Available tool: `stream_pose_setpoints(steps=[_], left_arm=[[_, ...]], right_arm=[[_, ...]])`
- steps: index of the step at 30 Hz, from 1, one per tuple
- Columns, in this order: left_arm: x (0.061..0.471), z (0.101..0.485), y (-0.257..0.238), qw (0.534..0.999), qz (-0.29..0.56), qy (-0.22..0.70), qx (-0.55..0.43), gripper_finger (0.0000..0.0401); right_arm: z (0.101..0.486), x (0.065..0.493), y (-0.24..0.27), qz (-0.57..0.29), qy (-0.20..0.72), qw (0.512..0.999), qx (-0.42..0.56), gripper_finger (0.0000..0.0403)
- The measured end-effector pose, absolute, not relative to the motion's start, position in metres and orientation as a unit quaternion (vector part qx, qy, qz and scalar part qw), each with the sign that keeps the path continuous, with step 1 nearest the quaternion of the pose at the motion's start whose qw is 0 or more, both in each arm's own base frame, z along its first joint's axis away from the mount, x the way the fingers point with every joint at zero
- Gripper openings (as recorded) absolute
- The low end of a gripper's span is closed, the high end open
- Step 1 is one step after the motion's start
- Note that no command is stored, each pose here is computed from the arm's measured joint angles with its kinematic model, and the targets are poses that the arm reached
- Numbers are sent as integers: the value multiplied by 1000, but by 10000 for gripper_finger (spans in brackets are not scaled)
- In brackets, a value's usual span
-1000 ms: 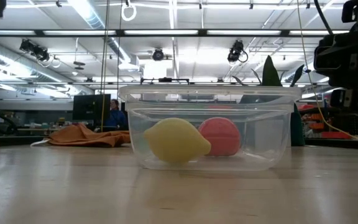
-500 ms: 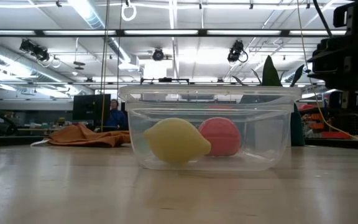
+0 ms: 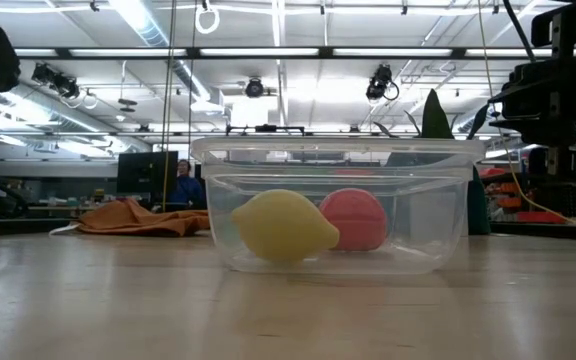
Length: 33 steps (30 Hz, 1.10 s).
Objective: Pick and placing Produce into tupperware
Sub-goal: Put the pear into the transparent bin
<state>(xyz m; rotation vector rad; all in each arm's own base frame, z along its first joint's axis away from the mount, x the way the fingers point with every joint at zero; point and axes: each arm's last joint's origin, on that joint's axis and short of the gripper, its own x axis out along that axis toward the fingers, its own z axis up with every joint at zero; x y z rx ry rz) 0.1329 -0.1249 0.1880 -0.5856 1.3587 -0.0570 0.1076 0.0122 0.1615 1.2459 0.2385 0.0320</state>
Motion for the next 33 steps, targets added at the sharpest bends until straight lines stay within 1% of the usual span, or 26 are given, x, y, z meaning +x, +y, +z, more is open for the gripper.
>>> stream_pose_setpoints(steps=[2, 5, 7, 10, 14, 18, 21, 24, 25, 29, 33], left_arm=[[137, 184, -130, 727, -29, 635, -260, 242], [141, 177, -137, 698, -45, 672, -243, 284], [145, 172, -142, 681, -53, 695, -225, 306], [151, 166, -148, 671, -69, 714, -188, 328], [159, 159, -156, 663, -91, 730, -134, 345], [161, 151, -159, 626, -88, 766, -113, 359], [157, 145, -156, 600, -64, 791, -101, 374], [156, 140, -152, 571, -20, 814, -109, 391], [155, 139, -152, 559, -18, 821, -117, 395], [156, 137, -153, 522, -49, 839, -147, 396], [157, 137, -154, 521, -68, 838, -148, 398]], right_arm=[[161, 108, 12, 15, 112, 805, 583, 68], [161, 108, 12, 15, 111, 805, 583, 68], [162, 108, 12, 15, 111, 805, 582, 68], [161, 108, 12, 15, 112, 805, 582, 68], [161, 108, 12, 15, 112, 805, 582, 68], [161, 108, 12, 15, 112, 805, 583, 68], [162, 108, 12, 15, 112, 805, 583, 68], [161, 108, 12, 15, 112, 805, 582, 68], [161, 108, 12, 15, 112, 805, 582, 68], [161, 108, 12, 15, 112, 805, 582, 68], [161, 108, 12, 15, 112, 805, 582, 68]])
